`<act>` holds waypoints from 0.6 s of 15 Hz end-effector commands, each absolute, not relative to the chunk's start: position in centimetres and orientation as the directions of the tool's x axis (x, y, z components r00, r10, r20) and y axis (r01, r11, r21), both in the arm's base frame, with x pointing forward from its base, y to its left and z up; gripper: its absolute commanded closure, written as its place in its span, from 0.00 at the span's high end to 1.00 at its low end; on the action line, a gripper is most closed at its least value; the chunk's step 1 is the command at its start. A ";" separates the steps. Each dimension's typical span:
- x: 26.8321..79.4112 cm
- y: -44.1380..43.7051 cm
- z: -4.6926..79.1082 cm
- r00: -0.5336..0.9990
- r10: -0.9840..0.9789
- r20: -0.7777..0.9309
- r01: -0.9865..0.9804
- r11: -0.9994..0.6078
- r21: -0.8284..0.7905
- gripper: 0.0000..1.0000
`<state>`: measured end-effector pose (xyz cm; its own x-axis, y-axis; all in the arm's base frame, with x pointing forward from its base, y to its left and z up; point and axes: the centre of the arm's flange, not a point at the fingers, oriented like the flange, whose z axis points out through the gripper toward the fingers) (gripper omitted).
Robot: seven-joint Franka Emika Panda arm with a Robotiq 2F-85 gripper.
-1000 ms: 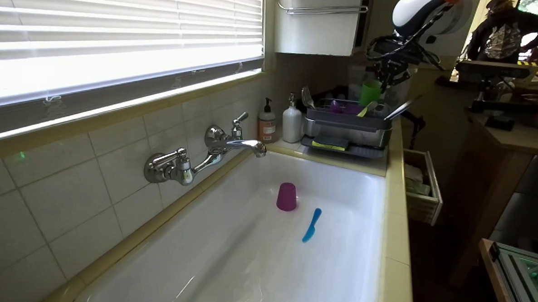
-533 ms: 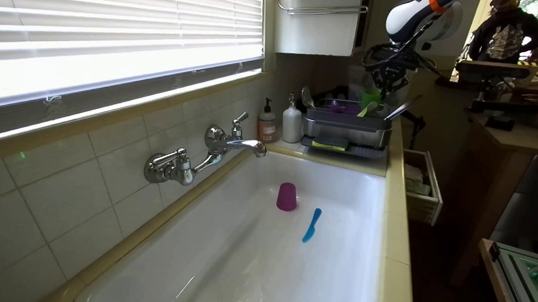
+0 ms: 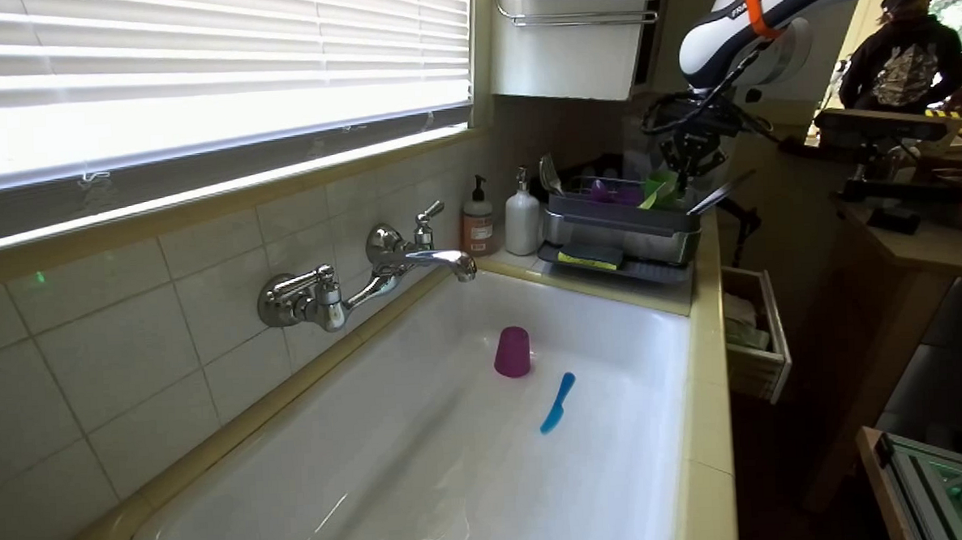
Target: Put the yellow spoon then the green cup in the dish rack
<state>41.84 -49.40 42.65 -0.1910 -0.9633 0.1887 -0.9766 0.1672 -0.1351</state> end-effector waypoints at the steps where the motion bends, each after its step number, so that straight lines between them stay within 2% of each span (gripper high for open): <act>1: 42.3 -50.0 42.3 -0.177 -0.971 0.162 -0.981 0.161 -0.106 0.01; 3: 42.3 -50.0 42.2 -0.174 -0.971 0.162 -0.982 0.159 -0.102 0.01; 4: 42.4 -50.1 42.3 -0.175 -0.971 0.164 -0.982 0.160 -0.101 0.29; 5: 42.4 -50.1 42.3 -0.174 -0.971 0.165 -0.982 0.159 -0.100 0.30; 6: 42.4 -50.1 42.4 -0.172 -0.971 0.166 -0.983 0.157 -0.099 0.35; 9: 42.4 -50.0 42.4 -0.168 -0.972 0.166 -0.984 0.153 -0.096 0.58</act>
<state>42.26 -49.61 42.28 -0.1794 -0.9671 0.1806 -0.9806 0.1611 -0.1114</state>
